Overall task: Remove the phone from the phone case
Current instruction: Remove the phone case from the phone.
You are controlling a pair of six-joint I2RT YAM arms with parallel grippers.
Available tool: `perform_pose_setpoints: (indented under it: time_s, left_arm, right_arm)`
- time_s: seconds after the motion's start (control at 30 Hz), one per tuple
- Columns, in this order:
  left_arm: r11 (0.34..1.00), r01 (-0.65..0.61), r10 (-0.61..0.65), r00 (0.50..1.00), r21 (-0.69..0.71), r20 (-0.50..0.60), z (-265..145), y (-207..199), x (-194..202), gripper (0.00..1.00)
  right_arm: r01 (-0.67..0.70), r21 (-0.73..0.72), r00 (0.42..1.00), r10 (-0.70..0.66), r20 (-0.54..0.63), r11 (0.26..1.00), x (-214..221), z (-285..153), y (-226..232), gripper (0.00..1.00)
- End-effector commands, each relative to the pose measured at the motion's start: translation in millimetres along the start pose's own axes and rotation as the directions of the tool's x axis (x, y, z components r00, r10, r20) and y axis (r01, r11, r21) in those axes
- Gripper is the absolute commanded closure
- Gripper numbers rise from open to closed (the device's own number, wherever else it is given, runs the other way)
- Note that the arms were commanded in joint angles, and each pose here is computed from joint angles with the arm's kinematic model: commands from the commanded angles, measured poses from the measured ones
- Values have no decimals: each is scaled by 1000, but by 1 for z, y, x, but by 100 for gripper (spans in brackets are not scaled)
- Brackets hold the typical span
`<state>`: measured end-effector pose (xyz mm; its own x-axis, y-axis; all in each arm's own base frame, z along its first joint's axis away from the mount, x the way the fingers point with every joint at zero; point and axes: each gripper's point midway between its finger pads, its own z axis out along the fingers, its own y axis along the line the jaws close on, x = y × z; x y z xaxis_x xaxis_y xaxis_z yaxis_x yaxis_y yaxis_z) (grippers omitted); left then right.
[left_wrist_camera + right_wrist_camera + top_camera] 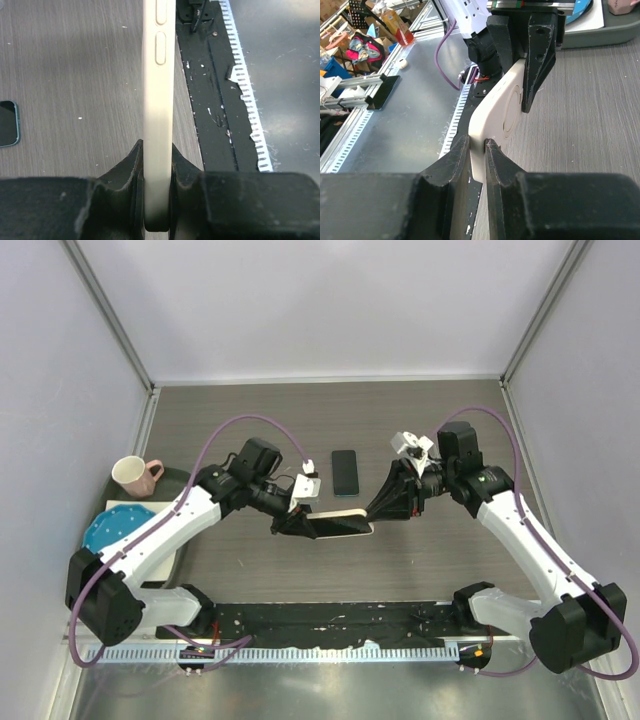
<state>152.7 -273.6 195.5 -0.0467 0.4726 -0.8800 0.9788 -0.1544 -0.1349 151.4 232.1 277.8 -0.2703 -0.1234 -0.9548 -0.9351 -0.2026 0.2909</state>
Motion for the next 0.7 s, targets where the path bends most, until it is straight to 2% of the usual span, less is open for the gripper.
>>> perform_pose_setpoints:
  time_s: [0.0,0.23,0.43,0.5,0.57,0.6,0.67]
  left_arm:
    - [982,-149,134,981,112,138,-15,-24,-47,100]
    - [943,-248,203,957,221,207,-25,-56,-61,100]
    - [936,-260,210,954,236,215,-26,-63,-62,100]
    - [945,-235,192,961,228,197,-25,-61,-60,100]
    - [955,-215,179,967,203,180,-23,-53,-57,100]
    - [961,-201,171,971,189,167,-21,-50,-54,100]
    - [976,-157,134,979,151,150,-17,-39,-51,100]
  right_arm:
    - [33,-74,999,-31,21,997,-8,1,15,99]
    - [35,-92,999,-34,11,995,-8,5,7,99]
    - [57,-90,998,-58,-3,994,-10,6,0,99]
    - [107,-82,994,-110,-23,991,-8,6,-2,99]
    - [97,-82,994,-100,-33,992,-11,5,6,99]
    - [114,-77,992,-117,-37,990,-13,4,10,88]
    - [149,-64,988,-152,-40,987,-17,2,13,76]
